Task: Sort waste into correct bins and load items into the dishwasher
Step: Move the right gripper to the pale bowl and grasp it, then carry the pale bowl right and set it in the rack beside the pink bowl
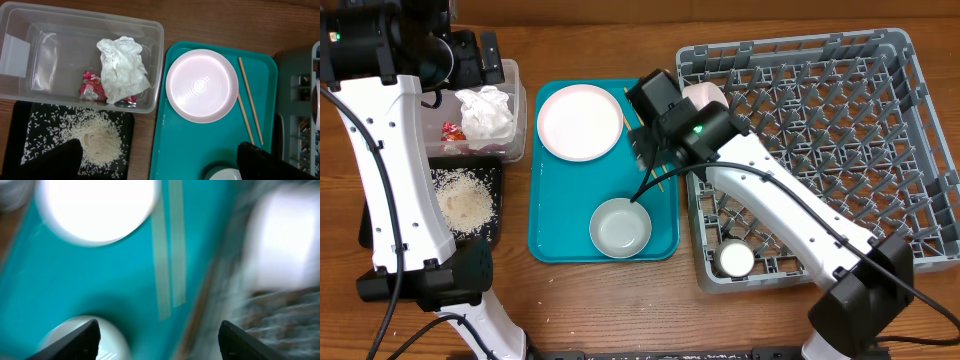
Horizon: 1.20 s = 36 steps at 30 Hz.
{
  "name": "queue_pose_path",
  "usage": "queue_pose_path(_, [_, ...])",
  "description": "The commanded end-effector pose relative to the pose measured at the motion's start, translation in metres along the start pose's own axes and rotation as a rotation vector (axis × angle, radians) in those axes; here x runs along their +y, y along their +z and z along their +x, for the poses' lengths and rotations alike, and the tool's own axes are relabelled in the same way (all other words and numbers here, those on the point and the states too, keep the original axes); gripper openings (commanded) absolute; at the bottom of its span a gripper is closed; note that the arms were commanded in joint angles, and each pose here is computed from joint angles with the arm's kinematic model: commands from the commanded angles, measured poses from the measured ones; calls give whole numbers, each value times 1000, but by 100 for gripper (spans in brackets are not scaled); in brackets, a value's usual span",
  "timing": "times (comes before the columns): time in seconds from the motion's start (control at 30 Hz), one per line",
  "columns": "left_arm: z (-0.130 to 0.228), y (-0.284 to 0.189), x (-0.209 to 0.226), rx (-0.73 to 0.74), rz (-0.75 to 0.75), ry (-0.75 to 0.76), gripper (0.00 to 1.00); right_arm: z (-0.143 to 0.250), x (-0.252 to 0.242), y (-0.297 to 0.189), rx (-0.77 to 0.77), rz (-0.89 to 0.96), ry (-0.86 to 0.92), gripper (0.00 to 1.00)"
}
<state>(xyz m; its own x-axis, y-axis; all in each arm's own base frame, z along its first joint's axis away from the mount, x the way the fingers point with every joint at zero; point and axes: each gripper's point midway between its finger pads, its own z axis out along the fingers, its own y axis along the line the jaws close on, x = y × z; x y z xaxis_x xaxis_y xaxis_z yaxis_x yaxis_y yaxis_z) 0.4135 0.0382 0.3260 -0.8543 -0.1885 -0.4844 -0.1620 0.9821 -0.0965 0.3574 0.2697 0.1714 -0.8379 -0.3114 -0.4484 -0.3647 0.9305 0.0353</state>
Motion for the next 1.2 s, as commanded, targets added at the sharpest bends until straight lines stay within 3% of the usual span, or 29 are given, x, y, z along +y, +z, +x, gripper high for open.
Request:
queue_pose_path(0.0, [-4, -13, -2, -42, -3, 2, 100, 46, 65, 16, 179, -304, 69, 76])
queue_pose_path(0.2, [-4, -13, -2, -42, -3, 2, 100, 108, 57, 62, 294, -232, 158, 68])
queue_pose_path(0.43, [-4, -13, -2, -42, -3, 2, 100, 128, 50, 87, 358, -175, 209, 54])
queue_pose_path(0.57, [-4, -13, -2, -42, -3, 2, 100, 132, 48, 93, 388, -173, 220, 35])
queue_pose_path(0.67, [-4, -13, -2, -42, -4, 2, 100, 125, 50, 89, 379, -177, 220, 9])
queue_pose_path(0.73, [-4, -13, -2, -42, -4, 2, 100, 118, 50, 82, 372, -171, 219, 4])
queue_pose_path(0.87, [-4, -13, -2, -42, -3, 2, 100, 83, 34, 47, 285, -74, 206, 4])
queue_pose_path(1.03, [-4, -13, -2, -42, -3, 2, 100, 18, -24, -52, 35, 196, 246, 4])
queue_pose_path(1.17, [-4, -13, -2, -42, -4, 2, 100, 3, -93, -128, -166, 533, 355, 4])
